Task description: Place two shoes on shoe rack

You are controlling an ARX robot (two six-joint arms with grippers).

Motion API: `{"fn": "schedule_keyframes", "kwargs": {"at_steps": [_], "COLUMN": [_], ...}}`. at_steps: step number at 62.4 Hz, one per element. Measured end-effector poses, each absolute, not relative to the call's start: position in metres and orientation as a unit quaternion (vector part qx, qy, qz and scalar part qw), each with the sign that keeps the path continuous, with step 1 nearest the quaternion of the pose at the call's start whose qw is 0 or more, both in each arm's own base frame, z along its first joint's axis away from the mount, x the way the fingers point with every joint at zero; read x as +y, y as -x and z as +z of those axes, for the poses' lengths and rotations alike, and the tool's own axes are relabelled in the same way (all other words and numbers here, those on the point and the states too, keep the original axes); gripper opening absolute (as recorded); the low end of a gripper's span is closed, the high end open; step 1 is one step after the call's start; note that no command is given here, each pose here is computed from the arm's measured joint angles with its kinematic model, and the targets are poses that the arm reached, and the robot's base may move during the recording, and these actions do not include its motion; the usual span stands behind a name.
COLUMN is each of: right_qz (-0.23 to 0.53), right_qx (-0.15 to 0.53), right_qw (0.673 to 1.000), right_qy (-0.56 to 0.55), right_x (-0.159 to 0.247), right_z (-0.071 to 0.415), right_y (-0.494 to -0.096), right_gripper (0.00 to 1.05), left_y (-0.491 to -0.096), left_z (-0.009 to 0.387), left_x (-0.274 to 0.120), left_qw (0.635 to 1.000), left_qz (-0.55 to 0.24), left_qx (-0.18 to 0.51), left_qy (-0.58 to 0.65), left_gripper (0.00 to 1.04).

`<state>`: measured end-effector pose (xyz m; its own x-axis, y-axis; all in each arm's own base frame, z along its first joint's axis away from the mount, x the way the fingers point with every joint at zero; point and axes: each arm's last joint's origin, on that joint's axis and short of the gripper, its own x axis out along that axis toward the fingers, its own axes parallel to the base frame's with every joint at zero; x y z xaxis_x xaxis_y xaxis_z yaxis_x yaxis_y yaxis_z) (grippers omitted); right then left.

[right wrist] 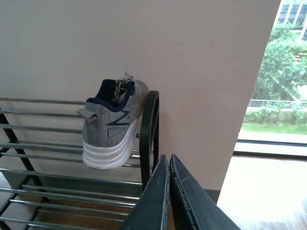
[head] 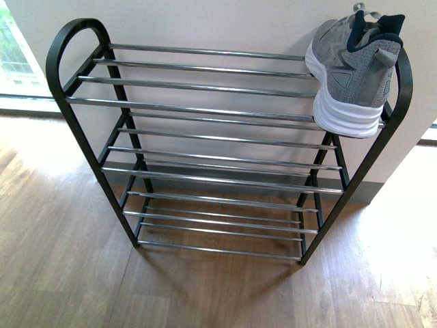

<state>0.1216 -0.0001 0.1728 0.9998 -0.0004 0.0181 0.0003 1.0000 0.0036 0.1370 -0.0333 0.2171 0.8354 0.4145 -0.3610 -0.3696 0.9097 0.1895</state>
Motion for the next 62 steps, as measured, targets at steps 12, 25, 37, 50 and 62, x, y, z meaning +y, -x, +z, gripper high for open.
{"fn": "schedule_keyframes", "kwargs": {"at_steps": [12, 25, 37, 50, 62], "right_qz": [0.000, 0.000, 0.000, 0.000, 0.000], "right_qx": [-0.010, -0.011, -0.010, -0.008, -0.008], "right_qw": [1.000, 1.000, 1.000, 1.000, 1.000], "right_qy": [-0.002, -0.002, -0.002, -0.002, -0.002], "right_x": [0.000, 0.000, 0.000, 0.000, 0.000], "right_z": [0.173, 0.173, 0.173, 0.170, 0.170], "right_y": [-0.116, -0.111, -0.108, -0.097, -0.097], "right_gripper": [0.01, 0.01, 0.01, 0.01, 0.01], "left_y": [-0.137, -0.137, -0.137, -0.137, -0.137], "left_z": [0.217, 0.217, 0.217, 0.217, 0.217], "left_x": [-0.033, -0.033, -0.033, -0.033, -0.033], "left_qw": [0.956, 0.956, 0.956, 0.956, 0.956], "left_qz": [0.205, 0.205, 0.205, 0.205, 0.205], "left_qx": [0.201, 0.201, 0.201, 0.201, 0.201], "left_qy": [-0.056, -0.056, -0.056, -0.056, -0.056], "left_gripper": [0.01, 0.01, 0.01, 0.01, 0.01]}}
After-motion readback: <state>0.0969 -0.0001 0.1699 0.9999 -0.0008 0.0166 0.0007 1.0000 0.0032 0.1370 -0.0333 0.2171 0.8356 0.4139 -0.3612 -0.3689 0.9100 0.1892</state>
